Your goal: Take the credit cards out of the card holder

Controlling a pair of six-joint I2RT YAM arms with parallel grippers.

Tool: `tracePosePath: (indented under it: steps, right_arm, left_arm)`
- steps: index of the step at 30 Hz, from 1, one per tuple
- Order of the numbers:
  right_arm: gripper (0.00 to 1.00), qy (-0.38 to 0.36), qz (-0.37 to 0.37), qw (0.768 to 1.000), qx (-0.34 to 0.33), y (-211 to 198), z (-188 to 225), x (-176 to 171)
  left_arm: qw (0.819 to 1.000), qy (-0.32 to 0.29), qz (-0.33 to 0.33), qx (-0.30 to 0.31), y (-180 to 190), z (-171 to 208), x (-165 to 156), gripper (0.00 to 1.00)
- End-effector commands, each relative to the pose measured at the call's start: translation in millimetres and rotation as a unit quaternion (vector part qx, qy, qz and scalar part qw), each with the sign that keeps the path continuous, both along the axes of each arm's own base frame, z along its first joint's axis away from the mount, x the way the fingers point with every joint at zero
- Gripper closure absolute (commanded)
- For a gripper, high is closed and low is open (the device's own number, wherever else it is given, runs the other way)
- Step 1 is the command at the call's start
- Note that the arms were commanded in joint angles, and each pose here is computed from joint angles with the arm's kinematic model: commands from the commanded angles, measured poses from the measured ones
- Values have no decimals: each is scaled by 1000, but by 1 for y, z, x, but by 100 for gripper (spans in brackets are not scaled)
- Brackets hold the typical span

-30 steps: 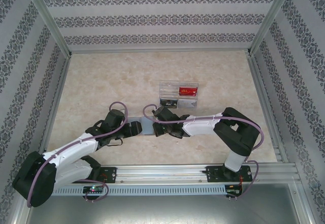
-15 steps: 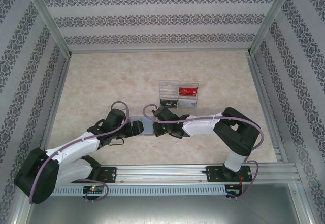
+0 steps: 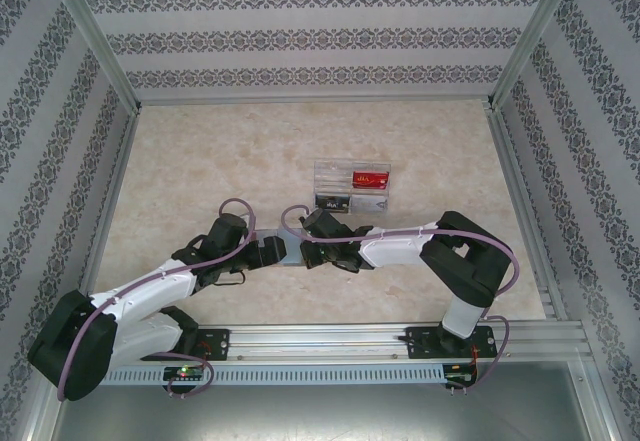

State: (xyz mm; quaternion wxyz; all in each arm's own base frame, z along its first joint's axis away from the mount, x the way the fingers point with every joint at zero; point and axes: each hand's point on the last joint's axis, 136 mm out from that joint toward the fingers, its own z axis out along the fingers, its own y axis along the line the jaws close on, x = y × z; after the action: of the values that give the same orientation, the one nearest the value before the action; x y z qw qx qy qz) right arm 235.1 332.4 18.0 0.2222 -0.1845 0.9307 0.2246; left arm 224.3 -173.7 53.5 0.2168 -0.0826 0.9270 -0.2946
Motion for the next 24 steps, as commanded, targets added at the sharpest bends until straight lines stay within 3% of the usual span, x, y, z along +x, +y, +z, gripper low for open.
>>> tracePosePath:
  steps: [1, 2, 12, 20, 24]
  right_arm:
    - [83, 1, -10, 1000, 1, -1, 3, 1]
    - [79, -4, -14, 1000, 0, -3, 6, 2]
    - [76, -22, -30, 998, 52, 2, 47, 9]
    - [75, 35, -21, 991, 131, 44, 59, 8]
    - [75, 64, -23, 985, 159, 62, 57, 9]
  left_arm:
    - [1000, -18, -4, -7, -2, 12, 4, 0]
    - [1000, -21, -4, -6, -1, 14, 4, 0]
    - [999, -37, 7, 29, 13, 24, 4, 1]
    - [996, -25, 23, 79, 30, 10, 8, 25]
    - [996, -22, 37, 76, 36, 4, 11, 39]
